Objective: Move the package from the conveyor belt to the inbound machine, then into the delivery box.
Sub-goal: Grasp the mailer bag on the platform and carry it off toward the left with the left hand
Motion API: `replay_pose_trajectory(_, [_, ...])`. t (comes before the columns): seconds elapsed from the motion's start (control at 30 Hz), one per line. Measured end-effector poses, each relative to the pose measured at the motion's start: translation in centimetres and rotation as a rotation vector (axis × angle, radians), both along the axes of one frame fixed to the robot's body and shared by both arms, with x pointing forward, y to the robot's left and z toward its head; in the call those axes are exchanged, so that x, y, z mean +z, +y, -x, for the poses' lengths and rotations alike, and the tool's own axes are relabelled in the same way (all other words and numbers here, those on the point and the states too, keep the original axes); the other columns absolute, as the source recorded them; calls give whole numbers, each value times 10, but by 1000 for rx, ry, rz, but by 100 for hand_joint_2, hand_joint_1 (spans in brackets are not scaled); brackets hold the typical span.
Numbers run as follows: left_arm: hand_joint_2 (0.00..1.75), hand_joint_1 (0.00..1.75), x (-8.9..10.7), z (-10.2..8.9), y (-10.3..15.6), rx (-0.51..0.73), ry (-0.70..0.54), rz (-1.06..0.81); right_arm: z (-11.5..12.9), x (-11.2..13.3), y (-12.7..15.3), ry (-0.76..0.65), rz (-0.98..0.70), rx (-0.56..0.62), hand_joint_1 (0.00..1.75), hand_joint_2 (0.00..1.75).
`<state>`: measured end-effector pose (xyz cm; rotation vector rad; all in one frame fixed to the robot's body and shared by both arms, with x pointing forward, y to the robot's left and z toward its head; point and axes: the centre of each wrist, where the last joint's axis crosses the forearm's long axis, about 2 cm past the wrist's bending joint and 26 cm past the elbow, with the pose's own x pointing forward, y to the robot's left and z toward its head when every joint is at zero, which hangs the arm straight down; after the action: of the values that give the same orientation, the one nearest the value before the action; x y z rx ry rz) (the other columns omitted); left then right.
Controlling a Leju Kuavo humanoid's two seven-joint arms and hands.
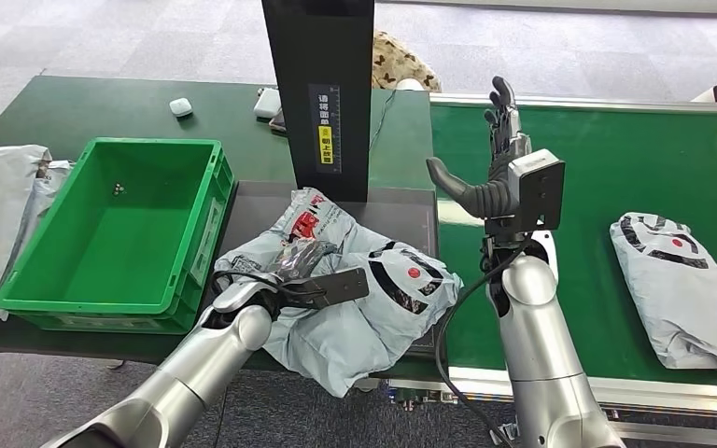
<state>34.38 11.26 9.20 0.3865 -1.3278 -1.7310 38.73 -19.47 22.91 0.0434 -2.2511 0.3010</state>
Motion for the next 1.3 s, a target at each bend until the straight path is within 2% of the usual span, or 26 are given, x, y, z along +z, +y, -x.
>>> replay_pose_trajectory(0.17, [175,175,3,1,-1,-18,-43,58,2,0,-2,0,-5,0,0,175])
replay_pose_trajectory(0.27, [175,175,6,3,-2,-26,-121,145,5,-1,-3,-3,-15,-4,0,175])
replay_pose_trajectory(0.37, [175,175,21,5,-4,-6,-331,284,11,-4,-6,-8,-35,-17,0,175])
replay_pose_trajectory(0.57, [175,175,65,6,7,52,-783,508,18,0,-13,-27,-69,-40,0,175])
replay_pose_trajectory(0.67, [175,175,82,7,22,94,-933,553,19,3,-15,-33,-79,-41,0,175])
replay_pose_trajectory(0.8, [175,175,94,6,48,193,-1057,517,22,2,-16,-37,-85,-41,0,175])
replay_pose_trajectory(0.93, [175,175,96,-6,85,375,-1060,382,25,-2,-17,-39,-85,-39,0,175])
replay_pose_trajectory(1.03, [175,175,98,-27,123,540,-1004,242,26,-3,-17,-42,-80,-34,0,175])
replay_pose_trajectory(1.3, [175,175,95,-87,218,921,-704,-143,23,1,-9,-45,-51,15,0,175])
